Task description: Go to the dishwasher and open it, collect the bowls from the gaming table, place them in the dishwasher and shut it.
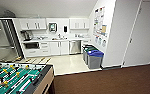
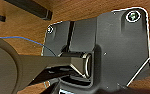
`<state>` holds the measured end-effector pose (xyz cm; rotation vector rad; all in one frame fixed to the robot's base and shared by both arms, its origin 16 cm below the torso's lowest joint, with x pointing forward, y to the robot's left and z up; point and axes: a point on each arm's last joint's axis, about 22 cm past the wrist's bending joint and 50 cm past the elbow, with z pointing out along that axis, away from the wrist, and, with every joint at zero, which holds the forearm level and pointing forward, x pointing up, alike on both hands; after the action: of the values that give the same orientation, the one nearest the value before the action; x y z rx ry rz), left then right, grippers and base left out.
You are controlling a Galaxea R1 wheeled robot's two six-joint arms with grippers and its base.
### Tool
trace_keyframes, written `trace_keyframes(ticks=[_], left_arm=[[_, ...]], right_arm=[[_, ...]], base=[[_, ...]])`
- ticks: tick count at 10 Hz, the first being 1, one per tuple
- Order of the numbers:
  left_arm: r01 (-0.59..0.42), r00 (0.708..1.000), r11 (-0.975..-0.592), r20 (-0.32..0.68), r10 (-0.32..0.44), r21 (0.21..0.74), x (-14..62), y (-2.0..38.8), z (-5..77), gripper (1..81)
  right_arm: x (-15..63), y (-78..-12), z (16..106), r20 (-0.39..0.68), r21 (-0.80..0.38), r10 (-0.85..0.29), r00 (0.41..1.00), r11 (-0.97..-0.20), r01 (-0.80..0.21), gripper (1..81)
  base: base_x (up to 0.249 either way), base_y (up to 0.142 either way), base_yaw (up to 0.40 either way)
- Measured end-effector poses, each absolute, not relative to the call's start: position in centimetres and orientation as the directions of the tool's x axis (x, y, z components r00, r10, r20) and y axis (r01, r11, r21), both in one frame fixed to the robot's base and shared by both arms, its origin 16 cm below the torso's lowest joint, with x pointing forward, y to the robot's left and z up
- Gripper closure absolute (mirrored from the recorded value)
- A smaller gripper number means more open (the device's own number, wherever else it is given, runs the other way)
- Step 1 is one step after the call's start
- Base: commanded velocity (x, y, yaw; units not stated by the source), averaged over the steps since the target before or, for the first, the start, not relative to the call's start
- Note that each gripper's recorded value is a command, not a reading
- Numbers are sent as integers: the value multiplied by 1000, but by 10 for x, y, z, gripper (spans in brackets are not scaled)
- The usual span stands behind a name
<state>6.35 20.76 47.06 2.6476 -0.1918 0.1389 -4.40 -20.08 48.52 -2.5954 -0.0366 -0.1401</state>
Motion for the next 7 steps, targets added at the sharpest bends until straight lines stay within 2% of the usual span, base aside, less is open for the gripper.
trace_keyframes(ticks=[7], left_arm=[[-160, 985, -876, 135, -110, 455, 65, 208, 471, 10]], right_arm=[[-40, -195, 485, 111, -518, -2, 994, -854, 56, 10]], base=[[151, 0, 0]])
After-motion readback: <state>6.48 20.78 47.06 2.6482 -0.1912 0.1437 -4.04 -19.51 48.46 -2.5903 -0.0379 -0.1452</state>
